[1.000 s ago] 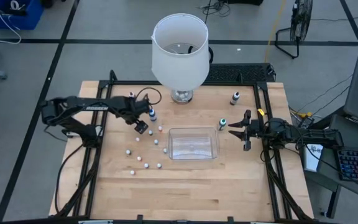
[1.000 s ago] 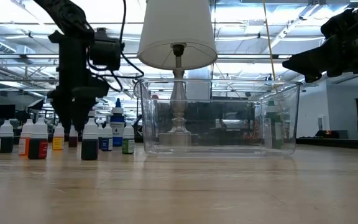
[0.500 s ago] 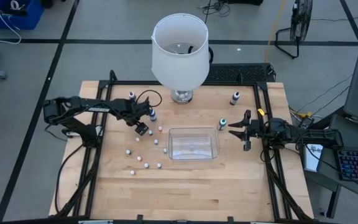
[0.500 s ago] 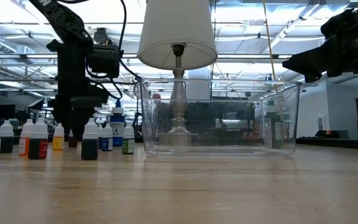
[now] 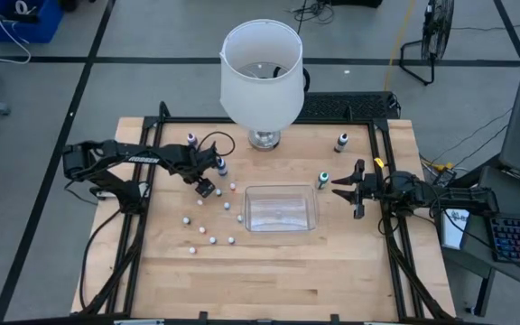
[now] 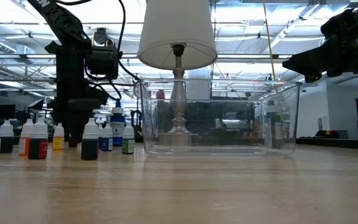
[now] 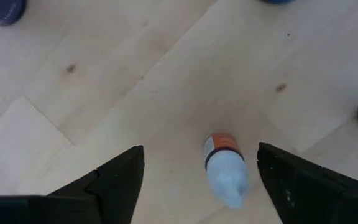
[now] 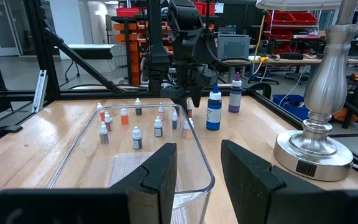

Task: Pick & Place food coloring
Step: Put the orange food coloring bottle into the transparent bin

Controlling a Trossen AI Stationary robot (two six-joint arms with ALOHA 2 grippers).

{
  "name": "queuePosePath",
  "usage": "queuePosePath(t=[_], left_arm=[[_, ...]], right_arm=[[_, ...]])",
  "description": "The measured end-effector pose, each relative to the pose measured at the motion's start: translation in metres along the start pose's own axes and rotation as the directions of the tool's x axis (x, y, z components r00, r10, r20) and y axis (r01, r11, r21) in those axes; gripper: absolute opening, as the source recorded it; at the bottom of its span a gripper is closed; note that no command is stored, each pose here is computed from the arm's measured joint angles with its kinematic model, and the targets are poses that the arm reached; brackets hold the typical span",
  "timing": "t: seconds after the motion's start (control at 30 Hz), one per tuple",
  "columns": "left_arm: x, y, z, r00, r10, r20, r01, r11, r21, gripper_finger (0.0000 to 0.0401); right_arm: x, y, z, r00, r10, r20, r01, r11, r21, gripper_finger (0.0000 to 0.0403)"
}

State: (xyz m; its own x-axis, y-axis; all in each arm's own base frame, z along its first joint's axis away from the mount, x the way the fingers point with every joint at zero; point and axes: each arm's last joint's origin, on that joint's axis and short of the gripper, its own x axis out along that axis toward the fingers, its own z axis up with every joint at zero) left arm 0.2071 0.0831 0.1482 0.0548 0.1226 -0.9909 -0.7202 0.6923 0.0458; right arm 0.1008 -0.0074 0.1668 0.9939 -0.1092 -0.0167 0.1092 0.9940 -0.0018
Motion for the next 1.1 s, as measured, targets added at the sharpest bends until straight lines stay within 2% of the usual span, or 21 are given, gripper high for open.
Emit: queuePosePath(t=[0.37, 0.63, 0.77, 0.87, 1.1], left_arm=[[0.0, 0.0, 0.0, 1.0, -0.01, 0.001, 0.01, 1.0, 0.005, 0.0151], [0.0, -0.002, 0.003, 0.999, -0.027, 0.029, 0.025, 0.998, 0.051, 0.0071], [-0.003, -0.002, 0.003, 0.999, -0.028, 0.02, 0.027, 0.998, 0.061, 0.007], [-0.018, -0.005, 0.006, 0.999, -0.039, 0.025, 0.037, 0.997, 0.069, 0.007], [-0.094, -0.029, 0.015, 0.979, -0.105, 0.174, 0.074, 0.982, 0.172, 0.007]], right_arm=[[0.0, 0.0, 0.0, 1.0, 0.0, 0.0, 0.0, 1.0, 0.0, 0.0114], [0.0, 0.0, 0.0, 1.0, 0.0, 0.0, 0.0, 1.0, 0.0, 0.0114], [0.0, 0.0, 0.0, 1.0, 0.0, 0.0, 0.0, 1.0, 0.0, 0.0114], [0.0, 0.0, 0.0, 1.0, 0.0, 0.0, 0.0, 1.0, 0.0, 0.0114], [0.0, 0.0, 0.0, 1.0, 0.0, 0.0, 0.0, 1.0, 0.0, 0.0114]])
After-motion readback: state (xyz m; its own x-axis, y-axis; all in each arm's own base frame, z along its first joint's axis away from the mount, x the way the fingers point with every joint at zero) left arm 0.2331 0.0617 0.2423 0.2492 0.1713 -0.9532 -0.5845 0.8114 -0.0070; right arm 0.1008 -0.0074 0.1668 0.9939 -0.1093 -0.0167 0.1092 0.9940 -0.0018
